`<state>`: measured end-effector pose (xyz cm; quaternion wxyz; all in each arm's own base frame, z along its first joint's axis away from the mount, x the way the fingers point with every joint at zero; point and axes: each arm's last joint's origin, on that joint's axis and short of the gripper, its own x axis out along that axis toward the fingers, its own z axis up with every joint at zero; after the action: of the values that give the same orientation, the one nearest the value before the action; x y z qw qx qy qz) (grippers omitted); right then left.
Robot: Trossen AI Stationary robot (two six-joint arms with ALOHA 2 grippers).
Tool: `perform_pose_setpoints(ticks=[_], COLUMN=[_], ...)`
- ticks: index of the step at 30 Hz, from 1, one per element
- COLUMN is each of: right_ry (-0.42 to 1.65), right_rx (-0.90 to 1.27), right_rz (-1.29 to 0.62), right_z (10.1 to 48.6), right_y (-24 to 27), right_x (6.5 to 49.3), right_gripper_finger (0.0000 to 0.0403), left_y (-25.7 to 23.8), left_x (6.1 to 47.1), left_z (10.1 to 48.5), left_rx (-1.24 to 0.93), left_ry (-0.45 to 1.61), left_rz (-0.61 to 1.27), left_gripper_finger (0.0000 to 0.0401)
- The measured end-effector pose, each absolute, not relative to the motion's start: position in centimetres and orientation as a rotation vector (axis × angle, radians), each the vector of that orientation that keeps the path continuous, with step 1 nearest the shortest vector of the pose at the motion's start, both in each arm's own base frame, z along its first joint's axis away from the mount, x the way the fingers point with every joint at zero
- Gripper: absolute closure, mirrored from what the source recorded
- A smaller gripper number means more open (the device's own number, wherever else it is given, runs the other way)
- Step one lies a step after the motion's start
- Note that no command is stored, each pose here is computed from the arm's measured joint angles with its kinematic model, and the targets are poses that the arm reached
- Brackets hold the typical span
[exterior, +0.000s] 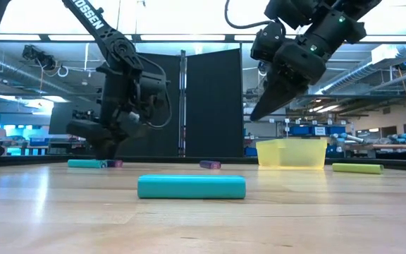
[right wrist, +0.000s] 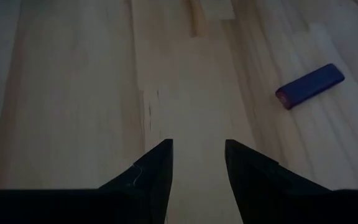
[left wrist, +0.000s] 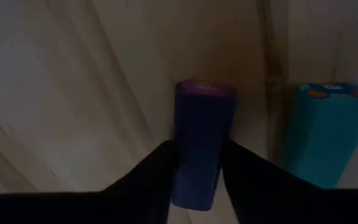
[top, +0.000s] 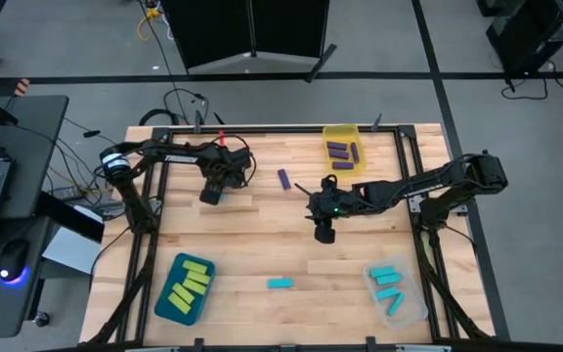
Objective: Sort blocks
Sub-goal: Put the violet block into the transparent yellow bin
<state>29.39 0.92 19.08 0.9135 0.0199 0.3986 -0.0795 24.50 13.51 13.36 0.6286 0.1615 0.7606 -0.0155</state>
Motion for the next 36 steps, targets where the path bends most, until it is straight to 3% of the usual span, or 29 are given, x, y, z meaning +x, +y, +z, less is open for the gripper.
perform_pose_setpoints(ticks=[3, 7, 16, 25, 36], right_ry=[0.849, 0.831, 0.639, 0.350, 0.278], right_rx=[0.045, 0.069, 0.385, 0.549, 0.639], right_rz=[-0.159, -0.172, -0.435, -0.474, -0.459], right_z=[19.2, 20.5, 21.5, 20.9, 21.5], right_y=[1.1, 1.6, 1.5, -0.7, -2.3], right_x=[28.9, 28.1, 28.1, 29.5, 29.8], right_gripper_finger=[0.0245, 0.0245, 0.0245, 0.0245, 0.0245], left_y=[13.1, 12.8, 10.9, 5.9, 4.4], left_x=[24.8, 25.9, 29.4, 33.2, 34.5], left_z=[13.6, 14.8, 20.4, 21.7, 22.7], left_rx=[0.377, 0.357, 0.348, 0.431, 0.293], left_ry=[1.734, 1.678, 1.237, 0.937, 0.731], left_rz=[-0.050, -0.018, 0.200, 0.372, 0.446], left_gripper_finger=[0.0306, 0.0306, 0.0306, 0.0306, 0.0306])
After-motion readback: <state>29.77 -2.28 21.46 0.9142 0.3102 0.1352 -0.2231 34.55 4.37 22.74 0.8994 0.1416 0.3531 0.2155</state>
